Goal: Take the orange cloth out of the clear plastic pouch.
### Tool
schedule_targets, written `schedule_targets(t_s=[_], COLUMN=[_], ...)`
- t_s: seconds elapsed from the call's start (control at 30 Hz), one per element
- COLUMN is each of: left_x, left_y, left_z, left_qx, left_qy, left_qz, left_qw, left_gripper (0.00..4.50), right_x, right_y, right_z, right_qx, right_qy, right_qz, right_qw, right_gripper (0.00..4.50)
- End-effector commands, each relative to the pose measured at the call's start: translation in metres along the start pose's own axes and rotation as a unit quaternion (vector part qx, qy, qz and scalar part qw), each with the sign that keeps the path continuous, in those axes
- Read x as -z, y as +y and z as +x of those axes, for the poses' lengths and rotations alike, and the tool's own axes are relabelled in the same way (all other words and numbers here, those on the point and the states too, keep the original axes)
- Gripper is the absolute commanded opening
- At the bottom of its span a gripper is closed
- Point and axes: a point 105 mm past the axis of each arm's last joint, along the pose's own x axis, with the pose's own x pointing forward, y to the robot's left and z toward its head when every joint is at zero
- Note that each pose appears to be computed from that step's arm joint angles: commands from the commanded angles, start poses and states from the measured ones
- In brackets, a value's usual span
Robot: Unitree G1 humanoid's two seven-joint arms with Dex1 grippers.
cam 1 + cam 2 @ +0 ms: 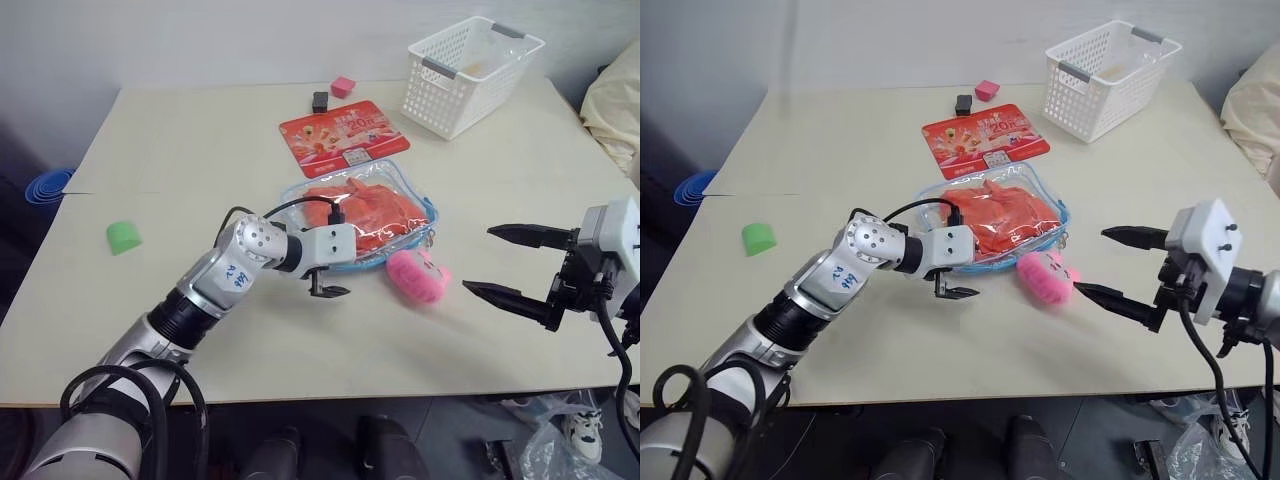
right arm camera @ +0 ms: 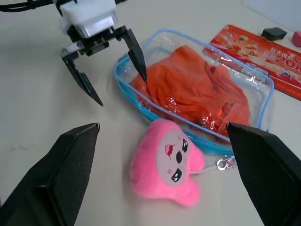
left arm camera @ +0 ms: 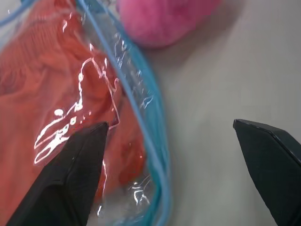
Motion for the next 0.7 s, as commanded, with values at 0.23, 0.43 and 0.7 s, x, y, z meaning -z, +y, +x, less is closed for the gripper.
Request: schedule_targets(t_s=[0.23,0.43,0.7], left_x=[-0.013,-0.016,-0.001], left_y=[0.019,0.018,0.013], left_z=[0.014,0.012,0.000], left_qx=[-0.060,-0.061,-0.057], left_qy=[-0.001,-0.010,0.006], left_qz=[0.040,0.033,0.033], left_qw=[0.997,0.998,0.998], left_gripper=[3.97,2.18,0.02], right_x=[-0.010,-0.009,-0.008], right_y=[-0.001,-0.004,-0.006], right_z=[-0.004,-0.004,-0.003], right_qx=[0.023,0.027,0.026], right_qy=[-0.011,-0.005,-0.006], right_qz=[-0.017,-0.020,-0.020], right_qw=[1.000,0.999,0.999], right_gripper=[4.50,4.50,4.50])
